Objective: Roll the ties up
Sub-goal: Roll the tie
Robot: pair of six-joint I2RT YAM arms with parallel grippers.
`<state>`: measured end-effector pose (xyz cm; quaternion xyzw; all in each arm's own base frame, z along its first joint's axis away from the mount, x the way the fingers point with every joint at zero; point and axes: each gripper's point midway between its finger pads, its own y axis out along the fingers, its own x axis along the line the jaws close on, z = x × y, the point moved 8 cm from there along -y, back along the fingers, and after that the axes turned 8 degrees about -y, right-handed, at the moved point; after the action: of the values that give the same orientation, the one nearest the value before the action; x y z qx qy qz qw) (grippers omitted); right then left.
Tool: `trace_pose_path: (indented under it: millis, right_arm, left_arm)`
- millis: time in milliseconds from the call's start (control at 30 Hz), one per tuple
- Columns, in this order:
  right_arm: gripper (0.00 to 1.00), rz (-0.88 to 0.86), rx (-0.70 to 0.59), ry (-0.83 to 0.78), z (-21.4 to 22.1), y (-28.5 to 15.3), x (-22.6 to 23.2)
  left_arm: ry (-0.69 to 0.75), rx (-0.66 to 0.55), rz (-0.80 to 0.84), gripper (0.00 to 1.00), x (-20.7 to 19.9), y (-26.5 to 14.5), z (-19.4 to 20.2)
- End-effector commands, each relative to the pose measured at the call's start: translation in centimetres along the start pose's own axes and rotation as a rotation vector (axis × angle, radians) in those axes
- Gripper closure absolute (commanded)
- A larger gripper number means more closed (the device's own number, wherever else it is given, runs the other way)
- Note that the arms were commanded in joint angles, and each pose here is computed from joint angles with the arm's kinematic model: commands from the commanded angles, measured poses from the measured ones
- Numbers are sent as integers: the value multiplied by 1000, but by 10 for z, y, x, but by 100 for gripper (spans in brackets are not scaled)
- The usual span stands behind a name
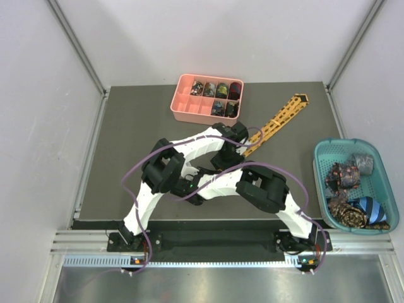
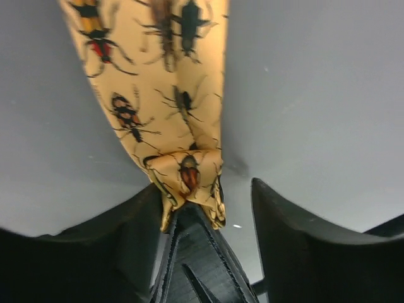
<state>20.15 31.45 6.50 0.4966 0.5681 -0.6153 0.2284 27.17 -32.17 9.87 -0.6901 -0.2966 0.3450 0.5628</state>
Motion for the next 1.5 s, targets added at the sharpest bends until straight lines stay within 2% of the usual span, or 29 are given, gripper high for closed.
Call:
trace_pose_path:
  millis: [0,100,167,267,300,367,400,467,533,567,633,667,800,900,1033,1233,1467]
  right_arm:
    - [97,-77,109,-26,19,19,4]
    - [99,-80,103,-17,17,18,3]
    - [100,-85,101,-10,16,17,2]
    - [100,-90,91,-6,15,16,2]
    - [100,-98,86,-5,15,15,1]
    - [100,-109,72,2,15,14,0]
    - [100,-121,59,12,13,11,-4]
    - [100,-138,38,25,13,9,-5]
    - [100,-153,12,43,12,4,-13]
    - [100,-162,2,48,12,3,-14]
    - [100,-181,-19,60,11,-1,-19]
    - [100,-188,-27,65,10,-2,-20]
    - [100,-273,-81,110,5,-10,-29]
    - [100,-341,-127,149,1,-16,-37]
    - [100,-466,-195,232,-2,-19,-50]
    - [100,-700,-291,392,1,-13,-68]
    - [100,-989,-345,536,9,8,-75]
  left_arm:
    - [-16,104,-42,34,9,8,16]
    - [-28,-6,-25,24,7,-14,-4]
    - [-45,-84,-4,23,5,-29,-15]
    - [-98,-247,31,18,8,-59,-31]
    - [-120,-358,58,17,13,-81,-40]
    - [-171,-412,101,14,20,-91,-37]
    - [-197,-529,134,13,29,-116,-44]
    - [-245,-567,178,10,40,-120,-36]
    - [-282,-694,231,9,55,-147,-35]
    - [-324,-687,242,7,61,-141,-27]
    - [-386,-793,250,7,79,-161,-23]
    - [-446,-782,256,7,85,-153,-14]
    - [-667,-920,284,6,128,-170,9]
    - [-826,-975,339,6,158,-167,30]
    - [-936,-969,382,7,179,-153,51]
    - [-992,-923,350,7,184,-130,71]
    - [-932,-946,284,8,181,-115,90]
